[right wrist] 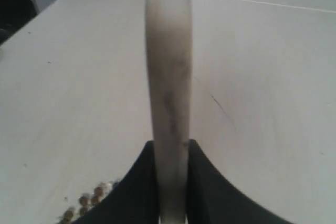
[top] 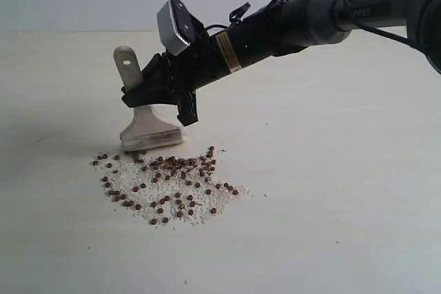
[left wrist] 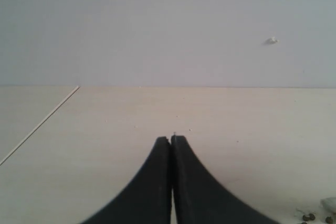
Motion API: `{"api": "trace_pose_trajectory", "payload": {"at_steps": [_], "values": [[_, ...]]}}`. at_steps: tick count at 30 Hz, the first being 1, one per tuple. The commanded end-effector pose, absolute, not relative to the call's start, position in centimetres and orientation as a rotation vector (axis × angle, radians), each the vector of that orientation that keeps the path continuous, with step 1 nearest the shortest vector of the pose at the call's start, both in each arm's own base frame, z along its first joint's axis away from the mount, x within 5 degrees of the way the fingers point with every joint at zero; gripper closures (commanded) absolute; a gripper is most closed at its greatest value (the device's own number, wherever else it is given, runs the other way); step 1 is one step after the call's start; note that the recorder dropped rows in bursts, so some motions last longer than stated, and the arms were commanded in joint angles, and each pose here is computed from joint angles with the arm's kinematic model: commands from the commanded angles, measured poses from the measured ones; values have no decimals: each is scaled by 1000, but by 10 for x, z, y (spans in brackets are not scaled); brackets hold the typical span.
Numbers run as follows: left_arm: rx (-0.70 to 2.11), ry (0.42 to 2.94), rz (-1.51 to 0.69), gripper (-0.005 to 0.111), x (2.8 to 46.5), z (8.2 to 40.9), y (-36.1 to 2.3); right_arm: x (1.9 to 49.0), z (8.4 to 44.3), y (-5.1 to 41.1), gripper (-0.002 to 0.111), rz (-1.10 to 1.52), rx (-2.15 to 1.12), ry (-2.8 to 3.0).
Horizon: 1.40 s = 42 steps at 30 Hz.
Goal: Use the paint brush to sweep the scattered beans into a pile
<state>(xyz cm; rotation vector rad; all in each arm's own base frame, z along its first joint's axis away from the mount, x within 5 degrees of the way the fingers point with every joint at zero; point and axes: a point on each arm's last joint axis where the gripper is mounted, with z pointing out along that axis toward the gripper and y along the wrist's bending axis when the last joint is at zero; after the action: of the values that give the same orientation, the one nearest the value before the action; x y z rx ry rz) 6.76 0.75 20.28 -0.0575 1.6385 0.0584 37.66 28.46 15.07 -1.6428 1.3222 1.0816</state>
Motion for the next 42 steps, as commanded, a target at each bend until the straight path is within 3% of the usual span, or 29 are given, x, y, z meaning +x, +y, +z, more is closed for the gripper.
{"api": "trace_pose_trajectory", "payload": {"at_steps": [1, 6, 14, 21, 25, 32, 37, 42], "values": [[-61, 1633, 46, 107, 67, 203, 7, 371, 160, 285, 108, 1191, -1623, 1377], [-61, 1633, 46, 107, 67, 203, 7, 369, 179, 284, 108, 1173, -1622, 1343], [-61, 1633, 46, 107, 67, 203, 7, 378, 234, 278, 108, 897, -1498, 1394], [-63, 1632, 45, 107, 67, 203, 7, 369, 286, 305, 108, 690, -1033, 1666], [-63, 1632, 45, 107, 67, 203, 7, 347, 294, 339, 108, 660, -677, 1784], [-66, 1632, 43, 107, 67, 203, 7, 281, 263, 393, 108, 453, -60, 1834], [-64, 1632, 45, 107, 67, 203, 7, 253, 207, 415, 108, 334, 5, 1947], [-66, 1632, 43, 107, 67, 203, 7, 257, 193, 428, 108, 358, 77, 1998]]}}
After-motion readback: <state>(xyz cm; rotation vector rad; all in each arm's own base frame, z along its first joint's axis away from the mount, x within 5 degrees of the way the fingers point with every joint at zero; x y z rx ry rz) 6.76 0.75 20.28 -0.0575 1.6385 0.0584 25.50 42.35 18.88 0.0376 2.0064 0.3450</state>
